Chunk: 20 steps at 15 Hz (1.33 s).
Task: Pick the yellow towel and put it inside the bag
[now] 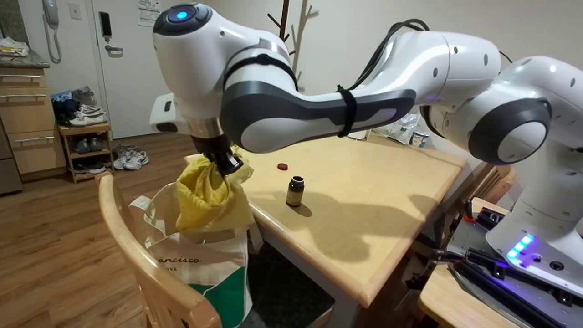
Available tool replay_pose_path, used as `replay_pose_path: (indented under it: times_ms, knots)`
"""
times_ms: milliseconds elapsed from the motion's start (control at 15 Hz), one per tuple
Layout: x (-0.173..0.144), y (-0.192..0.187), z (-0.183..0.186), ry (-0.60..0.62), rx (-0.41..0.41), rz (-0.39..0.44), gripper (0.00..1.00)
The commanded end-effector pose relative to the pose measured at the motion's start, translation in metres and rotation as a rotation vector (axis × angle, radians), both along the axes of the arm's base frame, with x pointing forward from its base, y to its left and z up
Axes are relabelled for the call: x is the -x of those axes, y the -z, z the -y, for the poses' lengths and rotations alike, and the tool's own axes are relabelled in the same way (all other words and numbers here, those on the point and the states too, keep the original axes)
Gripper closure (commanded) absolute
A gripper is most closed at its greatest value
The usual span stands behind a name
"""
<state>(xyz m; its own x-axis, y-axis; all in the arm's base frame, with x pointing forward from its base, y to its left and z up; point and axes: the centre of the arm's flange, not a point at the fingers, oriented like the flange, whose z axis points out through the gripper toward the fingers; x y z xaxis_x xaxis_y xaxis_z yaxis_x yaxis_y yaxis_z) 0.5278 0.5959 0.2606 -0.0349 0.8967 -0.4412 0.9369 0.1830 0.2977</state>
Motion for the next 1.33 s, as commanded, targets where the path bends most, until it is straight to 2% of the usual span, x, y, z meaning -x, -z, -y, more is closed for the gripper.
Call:
replay_pose_path:
  times_ms: [0, 400, 933, 1267]
  knots:
    - [-0.042, -0.004, -0.066, -0.089, -0.06, 0.018, 0.95]
    - [-0.056, -0.009, -0.073, -0.152, -0.124, 0.06, 0.95]
    - [-0.103, -0.006, -0.029, -0.064, -0.076, 0.045, 0.95]
    - [-0.108, -0.014, -0.021, -0.035, -0.073, 0.022, 0.95]
